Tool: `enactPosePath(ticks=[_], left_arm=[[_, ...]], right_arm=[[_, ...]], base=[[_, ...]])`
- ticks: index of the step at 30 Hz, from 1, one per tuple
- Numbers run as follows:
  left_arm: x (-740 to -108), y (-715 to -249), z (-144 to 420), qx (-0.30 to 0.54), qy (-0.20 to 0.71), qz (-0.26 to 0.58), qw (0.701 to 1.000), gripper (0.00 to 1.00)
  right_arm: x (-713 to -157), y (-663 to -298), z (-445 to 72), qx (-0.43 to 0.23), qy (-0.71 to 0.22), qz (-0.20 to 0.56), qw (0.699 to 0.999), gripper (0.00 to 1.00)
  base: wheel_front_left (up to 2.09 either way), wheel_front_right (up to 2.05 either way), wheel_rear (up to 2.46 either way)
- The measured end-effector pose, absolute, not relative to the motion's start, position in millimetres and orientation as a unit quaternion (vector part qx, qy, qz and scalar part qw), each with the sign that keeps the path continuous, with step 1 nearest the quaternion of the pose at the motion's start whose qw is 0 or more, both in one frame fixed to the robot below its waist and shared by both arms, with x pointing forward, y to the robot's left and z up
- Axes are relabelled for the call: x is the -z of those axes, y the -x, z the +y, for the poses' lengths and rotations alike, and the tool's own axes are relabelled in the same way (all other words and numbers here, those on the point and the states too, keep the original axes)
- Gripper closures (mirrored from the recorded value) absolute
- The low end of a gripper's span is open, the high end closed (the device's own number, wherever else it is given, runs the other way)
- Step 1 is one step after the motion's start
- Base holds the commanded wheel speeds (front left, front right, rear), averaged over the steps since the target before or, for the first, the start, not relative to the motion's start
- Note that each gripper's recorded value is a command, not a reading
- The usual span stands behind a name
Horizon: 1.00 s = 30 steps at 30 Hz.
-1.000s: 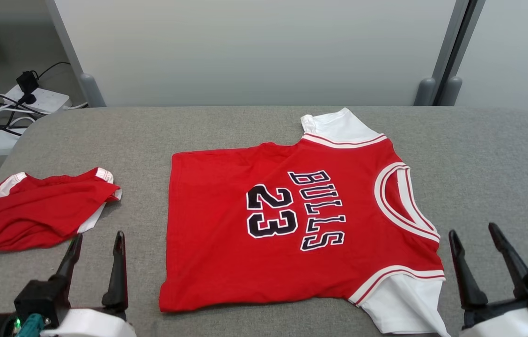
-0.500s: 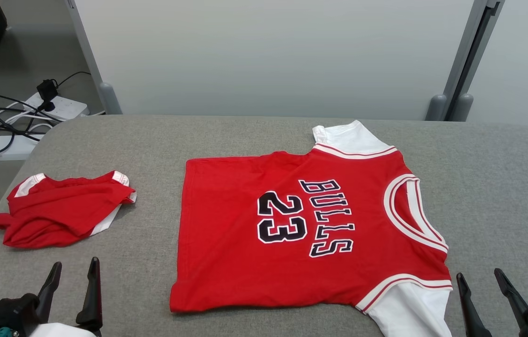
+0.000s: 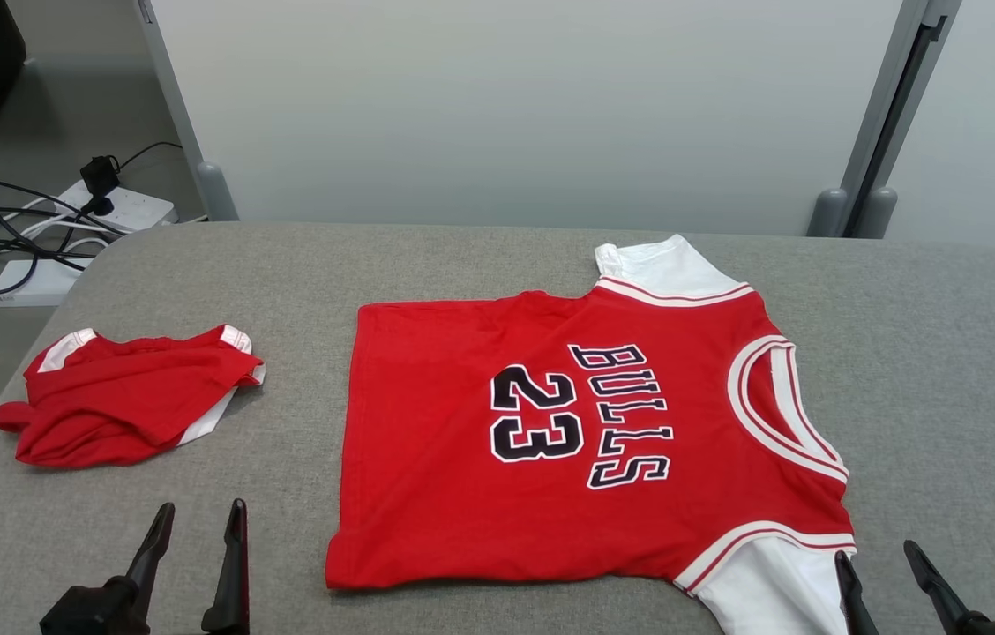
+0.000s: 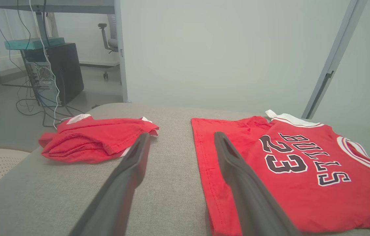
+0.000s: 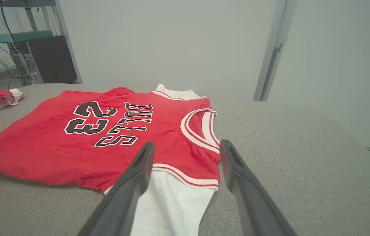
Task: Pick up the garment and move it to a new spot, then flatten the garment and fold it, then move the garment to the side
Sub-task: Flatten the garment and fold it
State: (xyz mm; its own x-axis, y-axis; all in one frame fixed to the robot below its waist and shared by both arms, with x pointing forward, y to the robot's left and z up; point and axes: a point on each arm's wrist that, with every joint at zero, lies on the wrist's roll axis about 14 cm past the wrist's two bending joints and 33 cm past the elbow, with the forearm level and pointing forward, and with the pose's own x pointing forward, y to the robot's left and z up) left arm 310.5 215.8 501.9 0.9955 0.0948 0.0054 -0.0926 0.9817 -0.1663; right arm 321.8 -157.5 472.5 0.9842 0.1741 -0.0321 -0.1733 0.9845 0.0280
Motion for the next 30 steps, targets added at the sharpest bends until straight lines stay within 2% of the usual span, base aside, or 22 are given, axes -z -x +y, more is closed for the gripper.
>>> enactPosePath(ticks=[30], left_arm=[[-481.6, -305.4, 198.1, -0.013, 0.078, 0.018, 0.997, 0.00]], right_arm=[[-460.2, -317.9, -148.0, -0.097, -0.023, 0.037, 0.994, 0.00]], base=[[0.00, 0.00, 0.00]])
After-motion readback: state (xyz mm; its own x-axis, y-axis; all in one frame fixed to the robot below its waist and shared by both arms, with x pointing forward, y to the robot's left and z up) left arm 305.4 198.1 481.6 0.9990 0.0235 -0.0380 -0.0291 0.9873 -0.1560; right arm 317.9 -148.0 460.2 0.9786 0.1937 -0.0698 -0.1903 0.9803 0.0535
